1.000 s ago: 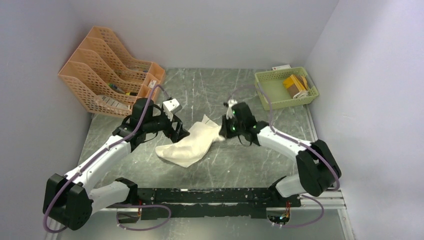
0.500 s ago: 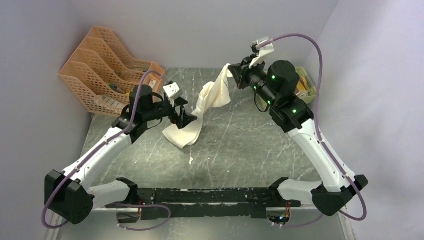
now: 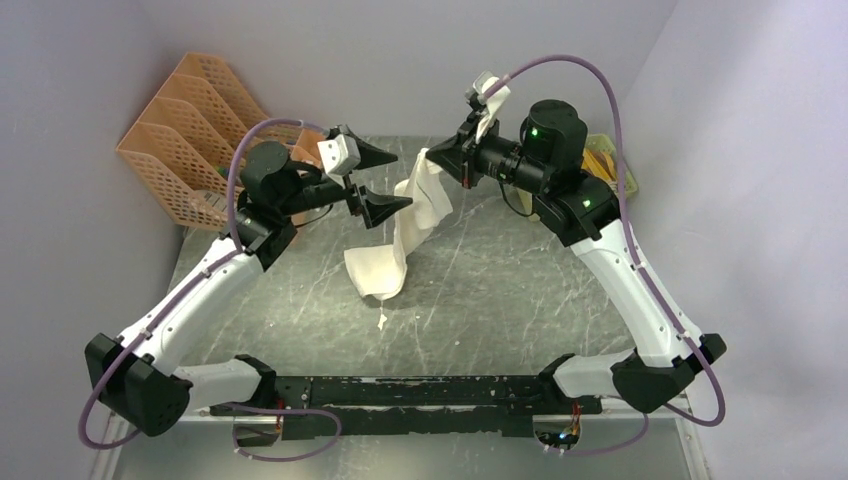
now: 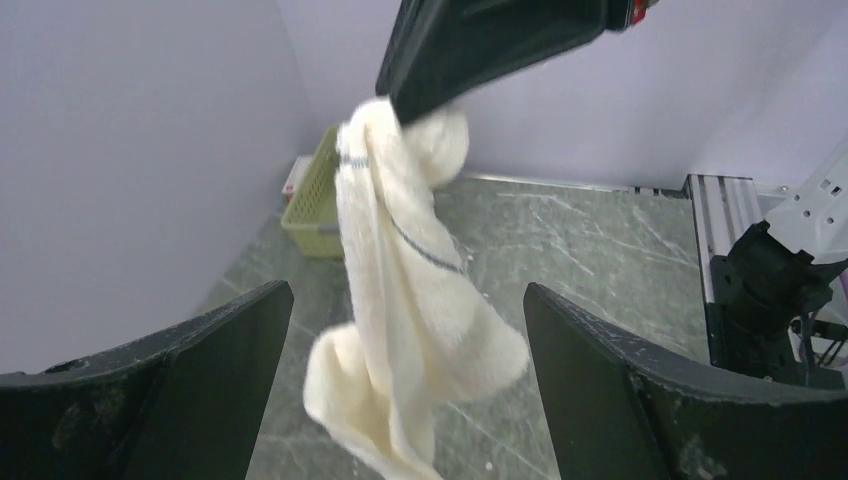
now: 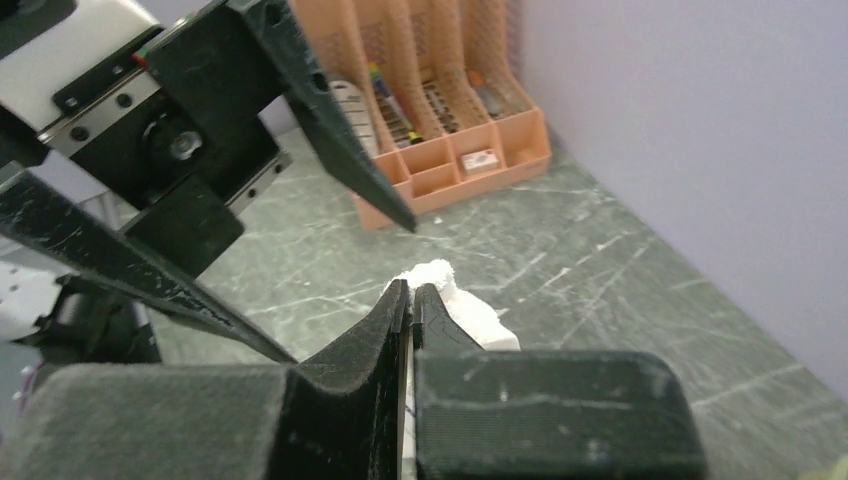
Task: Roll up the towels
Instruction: Pick up the towel at the center of the board, then flatten out the towel at the center of the board.
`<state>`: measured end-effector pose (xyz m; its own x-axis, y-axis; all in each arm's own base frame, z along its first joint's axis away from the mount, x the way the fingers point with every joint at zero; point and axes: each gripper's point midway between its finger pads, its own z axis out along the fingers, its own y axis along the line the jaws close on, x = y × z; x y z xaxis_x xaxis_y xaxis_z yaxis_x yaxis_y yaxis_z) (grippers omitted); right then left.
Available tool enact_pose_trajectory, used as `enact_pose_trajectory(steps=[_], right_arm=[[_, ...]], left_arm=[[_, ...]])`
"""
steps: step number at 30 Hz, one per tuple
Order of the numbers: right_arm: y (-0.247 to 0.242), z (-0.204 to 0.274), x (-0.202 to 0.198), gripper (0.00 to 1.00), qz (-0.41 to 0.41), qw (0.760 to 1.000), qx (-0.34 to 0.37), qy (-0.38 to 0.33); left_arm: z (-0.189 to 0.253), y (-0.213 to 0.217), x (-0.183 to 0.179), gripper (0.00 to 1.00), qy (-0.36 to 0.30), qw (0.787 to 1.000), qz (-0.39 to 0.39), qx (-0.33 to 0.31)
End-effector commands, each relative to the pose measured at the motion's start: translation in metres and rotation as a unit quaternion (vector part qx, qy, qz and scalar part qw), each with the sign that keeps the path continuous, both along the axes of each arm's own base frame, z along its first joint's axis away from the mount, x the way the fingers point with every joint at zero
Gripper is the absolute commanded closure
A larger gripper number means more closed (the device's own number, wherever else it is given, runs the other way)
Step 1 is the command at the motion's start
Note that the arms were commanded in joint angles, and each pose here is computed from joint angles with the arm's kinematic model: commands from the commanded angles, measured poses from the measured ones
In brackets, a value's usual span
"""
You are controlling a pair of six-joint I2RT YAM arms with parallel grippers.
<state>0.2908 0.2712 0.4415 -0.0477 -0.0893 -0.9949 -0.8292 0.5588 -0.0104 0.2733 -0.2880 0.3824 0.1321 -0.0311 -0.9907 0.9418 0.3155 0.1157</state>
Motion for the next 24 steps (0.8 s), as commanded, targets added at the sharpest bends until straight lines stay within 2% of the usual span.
enact_pose_trajectory(steps=[1,6,9,13,15,16,17,20,21,22,23,24], right_arm=[[0.01,0.011,-0.025,1.0,0.072,0.997,0.008,-0.008],[0.015,0.003,-0.031,1.0,0.094,0.996,0.007,0.005],[0.016,0.005,-0.035,1.0,0.105,0.994,0.01,0.004],[0.017,0.003,-0.036,1.0,0.109,0.994,0.007,0.003],[0.017,0.002,-0.035,1.0,0.109,0.994,0.004,0.004],[0.016,0.001,-0.035,1.0,0.108,0.994,0.002,0.003],[0.016,0.0,-0.034,1.0,0.105,0.994,0.0,0.003],[0.012,-0.001,-0.028,1.0,0.088,0.996,-0.007,-0.001],[0.01,-0.002,-0.023,0.94,0.071,0.997,-0.01,0.0],[0.006,-0.003,-0.016,0.64,0.049,0.999,-0.012,0.001],[0.0,-0.005,-0.006,0.39,0.017,1.0,-0.015,0.002],[-0.01,-0.006,0.008,0.21,-0.034,0.999,-0.016,0.001]], left_arm=[[0.019,-0.016,-0.002,0.01,-0.082,0.996,-0.033,-0.009],[0.018,-0.023,0.011,0.01,-0.095,0.995,-0.034,-0.005],[0.016,-0.029,0.015,0.14,-0.093,0.995,-0.046,0.0],[0.017,-0.038,0.009,0.41,-0.096,0.991,-0.09,0.001],[0.016,-0.042,0.003,0.58,-0.096,0.988,-0.119,0.006],[0.015,-0.044,0.002,0.8,-0.096,0.987,-0.13,0.009],[0.014,-0.044,0.002,0.91,-0.092,0.987,-0.133,0.011],[0.01,-0.043,-0.002,0.93,-0.096,0.986,-0.138,0.023],[0.011,-0.041,0.0,0.93,-0.099,0.986,-0.129,0.026],[0.011,-0.039,0.001,0.93,-0.102,0.987,-0.119,0.03],[0.012,-0.036,0.004,0.93,-0.108,0.988,-0.106,0.035],[0.015,-0.033,0.007,0.93,-0.113,0.989,-0.092,0.038]])
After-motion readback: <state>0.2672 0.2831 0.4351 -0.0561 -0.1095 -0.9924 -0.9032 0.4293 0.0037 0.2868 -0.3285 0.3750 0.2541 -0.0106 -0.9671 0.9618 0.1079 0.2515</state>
